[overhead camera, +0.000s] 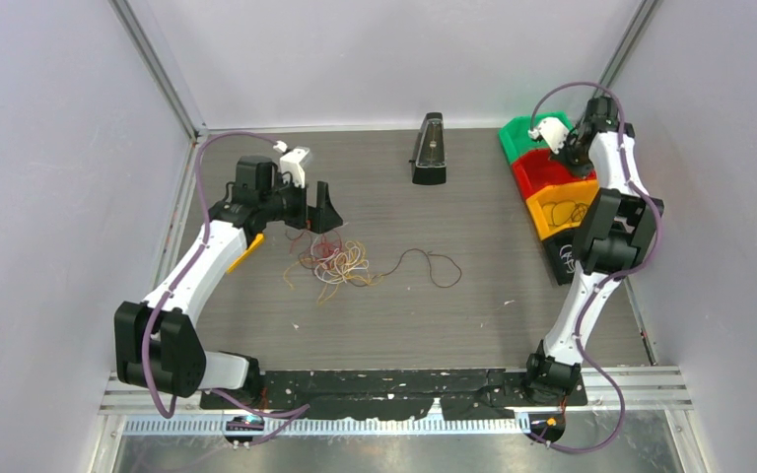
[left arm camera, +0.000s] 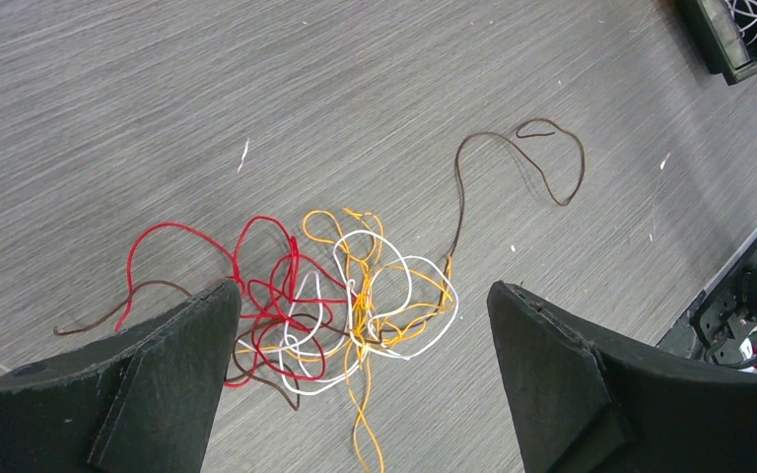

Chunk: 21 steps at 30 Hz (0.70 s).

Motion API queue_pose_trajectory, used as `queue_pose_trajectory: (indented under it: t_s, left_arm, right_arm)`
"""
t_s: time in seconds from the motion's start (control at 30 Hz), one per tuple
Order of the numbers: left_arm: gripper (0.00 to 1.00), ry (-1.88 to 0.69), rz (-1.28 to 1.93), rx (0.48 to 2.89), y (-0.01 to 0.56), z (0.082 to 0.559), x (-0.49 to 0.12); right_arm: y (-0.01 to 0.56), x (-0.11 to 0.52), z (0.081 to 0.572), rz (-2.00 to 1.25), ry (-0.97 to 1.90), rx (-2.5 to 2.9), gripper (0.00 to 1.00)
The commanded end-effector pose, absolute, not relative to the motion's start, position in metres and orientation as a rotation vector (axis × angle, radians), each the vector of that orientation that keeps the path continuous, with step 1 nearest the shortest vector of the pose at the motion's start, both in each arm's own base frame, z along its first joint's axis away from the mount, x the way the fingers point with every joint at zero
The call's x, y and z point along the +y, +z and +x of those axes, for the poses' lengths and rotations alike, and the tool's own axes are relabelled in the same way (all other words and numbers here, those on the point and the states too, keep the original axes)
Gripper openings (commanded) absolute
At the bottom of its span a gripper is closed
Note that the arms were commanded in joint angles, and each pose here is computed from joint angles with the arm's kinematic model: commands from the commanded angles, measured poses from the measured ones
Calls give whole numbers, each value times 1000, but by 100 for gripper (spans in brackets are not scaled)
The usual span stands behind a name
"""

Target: Untangle the cables

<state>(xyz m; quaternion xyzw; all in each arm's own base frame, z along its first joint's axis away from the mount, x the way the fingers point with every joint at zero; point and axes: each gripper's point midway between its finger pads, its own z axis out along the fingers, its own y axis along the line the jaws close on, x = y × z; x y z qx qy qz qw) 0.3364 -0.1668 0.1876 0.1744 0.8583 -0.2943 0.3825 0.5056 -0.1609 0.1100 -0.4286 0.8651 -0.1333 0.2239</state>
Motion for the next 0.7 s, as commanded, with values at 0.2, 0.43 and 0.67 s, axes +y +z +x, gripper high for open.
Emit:
queue_pose_trajectory:
  t_s: [0.2,0.43,0.67]
  left_arm:
    - [98,-741,446,2160,188,335,-164]
    - [98,-754,458,2155,189,337,-167]
    - [98,-754,462,2163,187,337,-167]
  right_arm:
    - [186,-155,492,-1164,-490,2212,6]
    - [171,-166,495,-1231,-504,2284,6]
    - [150,-175,520,-1335,-526,2306,5]
